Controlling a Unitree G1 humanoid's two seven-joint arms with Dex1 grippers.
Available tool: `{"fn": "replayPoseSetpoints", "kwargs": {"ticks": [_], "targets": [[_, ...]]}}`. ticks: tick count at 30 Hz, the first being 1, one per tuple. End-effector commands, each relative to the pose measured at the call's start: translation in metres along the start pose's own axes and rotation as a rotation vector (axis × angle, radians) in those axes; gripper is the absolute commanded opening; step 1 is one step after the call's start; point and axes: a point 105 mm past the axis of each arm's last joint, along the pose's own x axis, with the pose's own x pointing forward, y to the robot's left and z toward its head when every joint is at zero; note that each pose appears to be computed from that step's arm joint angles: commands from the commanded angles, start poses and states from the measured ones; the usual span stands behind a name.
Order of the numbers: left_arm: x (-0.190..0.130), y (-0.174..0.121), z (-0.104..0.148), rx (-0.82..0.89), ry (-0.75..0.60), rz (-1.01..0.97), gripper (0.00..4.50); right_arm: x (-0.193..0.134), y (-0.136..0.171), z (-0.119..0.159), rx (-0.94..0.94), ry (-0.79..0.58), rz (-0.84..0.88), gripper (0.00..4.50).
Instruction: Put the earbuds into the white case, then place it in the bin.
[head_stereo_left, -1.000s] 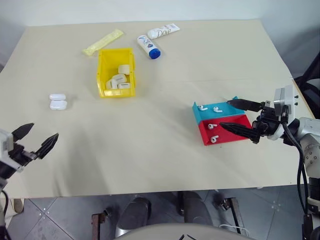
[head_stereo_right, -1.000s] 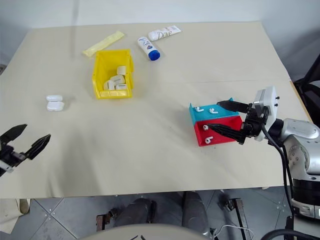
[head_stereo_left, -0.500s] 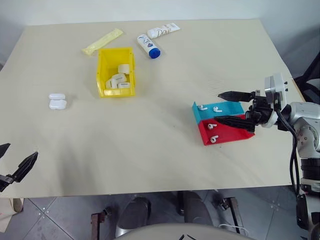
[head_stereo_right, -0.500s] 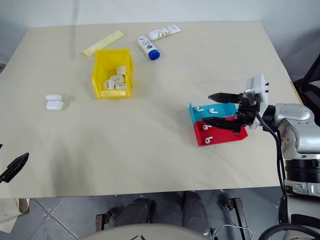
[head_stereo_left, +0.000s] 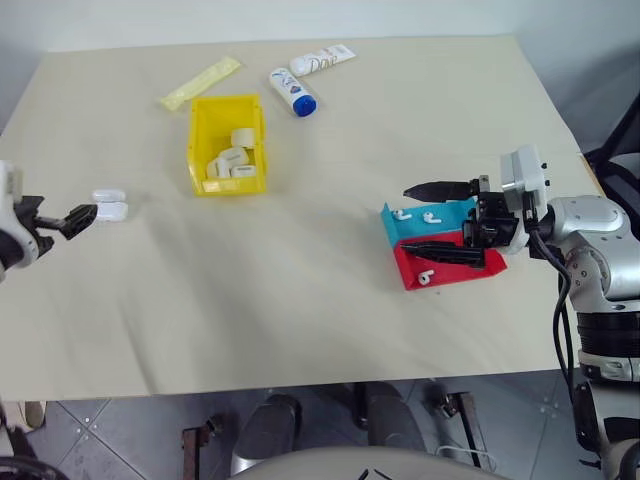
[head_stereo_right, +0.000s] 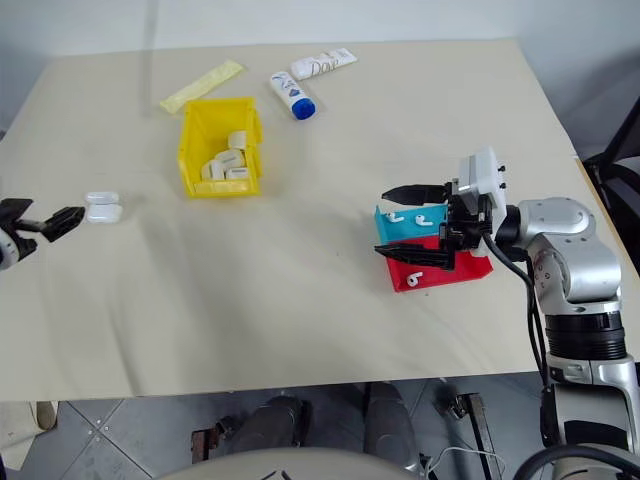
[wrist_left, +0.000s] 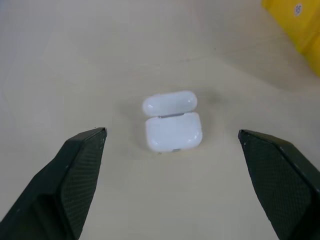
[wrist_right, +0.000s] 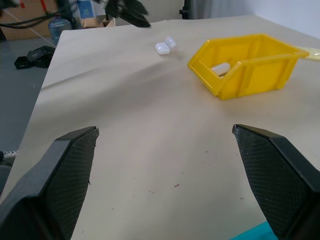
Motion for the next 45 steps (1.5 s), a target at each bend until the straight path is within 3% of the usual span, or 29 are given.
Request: {"fn": "replayPoseSetpoints", "kwargs": {"ticks": [1, 13, 31, 40, 45], "targets": [[0.010, 0.006, 0.003, 0.006, 0.096, 0.037, 4.48, -0.003, 0.005, 0.014, -0.061, -0.026, 0.003, 4.50], [0.046, -0.003, 0.010, -0.008, 0.329, 0.102, 4.48, -0.015, 0.010, 0.014, -0.059, -0.003, -0.016, 4.50], [0.063, -0.014, -0.013, -0.087, 0.414, 0.110, 4.48, -0.017, 0.010, 0.019, -0.066, 0.012, -0.006, 4.50], [0.068, -0.017, -0.014, -0.125, 0.386, 0.110, 4.48, -0.015, 0.008, 0.021, -0.067, 0.016, -0.002, 4.50], [0.067, -0.017, -0.013, -0.162, 0.378, 0.105, 3.29, -0.015, 0.008, 0.022, -0.067, 0.014, -0.005, 4.50]]}}
